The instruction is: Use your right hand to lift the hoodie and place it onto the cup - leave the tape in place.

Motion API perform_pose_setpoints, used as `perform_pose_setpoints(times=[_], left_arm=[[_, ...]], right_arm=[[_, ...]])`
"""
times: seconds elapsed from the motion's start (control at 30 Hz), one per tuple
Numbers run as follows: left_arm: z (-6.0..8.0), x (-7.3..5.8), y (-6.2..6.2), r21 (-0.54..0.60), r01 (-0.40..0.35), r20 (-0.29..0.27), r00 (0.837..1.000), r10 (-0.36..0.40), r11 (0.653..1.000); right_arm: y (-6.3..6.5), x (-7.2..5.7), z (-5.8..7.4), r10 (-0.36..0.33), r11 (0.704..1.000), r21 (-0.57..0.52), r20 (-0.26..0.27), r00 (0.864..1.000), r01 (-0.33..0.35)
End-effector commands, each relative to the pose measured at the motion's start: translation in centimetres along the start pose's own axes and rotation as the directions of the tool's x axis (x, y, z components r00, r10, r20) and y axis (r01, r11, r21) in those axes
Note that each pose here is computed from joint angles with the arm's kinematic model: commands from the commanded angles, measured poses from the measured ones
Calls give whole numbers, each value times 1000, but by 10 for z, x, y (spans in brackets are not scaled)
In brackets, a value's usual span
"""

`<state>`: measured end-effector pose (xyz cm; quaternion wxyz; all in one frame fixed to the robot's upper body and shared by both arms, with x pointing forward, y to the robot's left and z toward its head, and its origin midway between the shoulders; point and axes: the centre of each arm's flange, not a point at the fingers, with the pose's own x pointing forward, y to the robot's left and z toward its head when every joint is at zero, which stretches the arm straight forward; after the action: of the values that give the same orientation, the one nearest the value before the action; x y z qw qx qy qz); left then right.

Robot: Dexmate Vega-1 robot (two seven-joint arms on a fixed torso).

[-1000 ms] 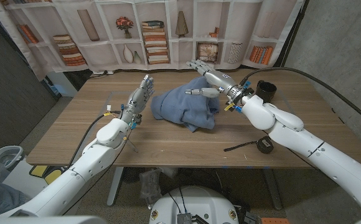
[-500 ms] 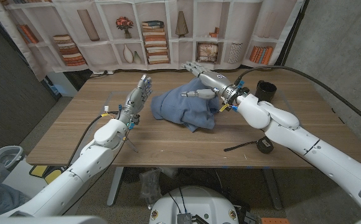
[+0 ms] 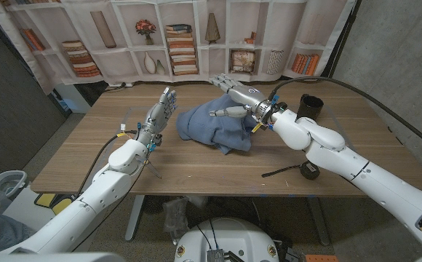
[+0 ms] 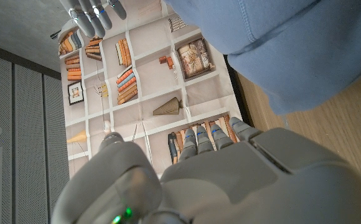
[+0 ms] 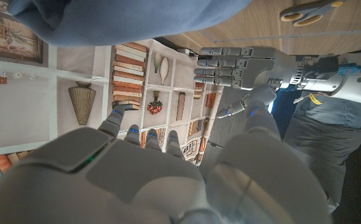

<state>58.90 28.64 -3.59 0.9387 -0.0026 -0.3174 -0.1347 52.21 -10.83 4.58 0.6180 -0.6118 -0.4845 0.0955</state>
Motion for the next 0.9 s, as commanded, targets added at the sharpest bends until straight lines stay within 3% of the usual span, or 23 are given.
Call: perform_pose_setpoints(times=[0.03, 0.9], left_arm=[[2, -5, 0, 6, -8, 1, 1000, 8, 1000], [-1, -9, -1, -1, -34, 16, 999, 34, 999]], right_arm=[[6, 6, -4, 29, 999, -29, -17, 999, -30], [17, 17, -16, 93, 995, -26, -44, 995, -94]])
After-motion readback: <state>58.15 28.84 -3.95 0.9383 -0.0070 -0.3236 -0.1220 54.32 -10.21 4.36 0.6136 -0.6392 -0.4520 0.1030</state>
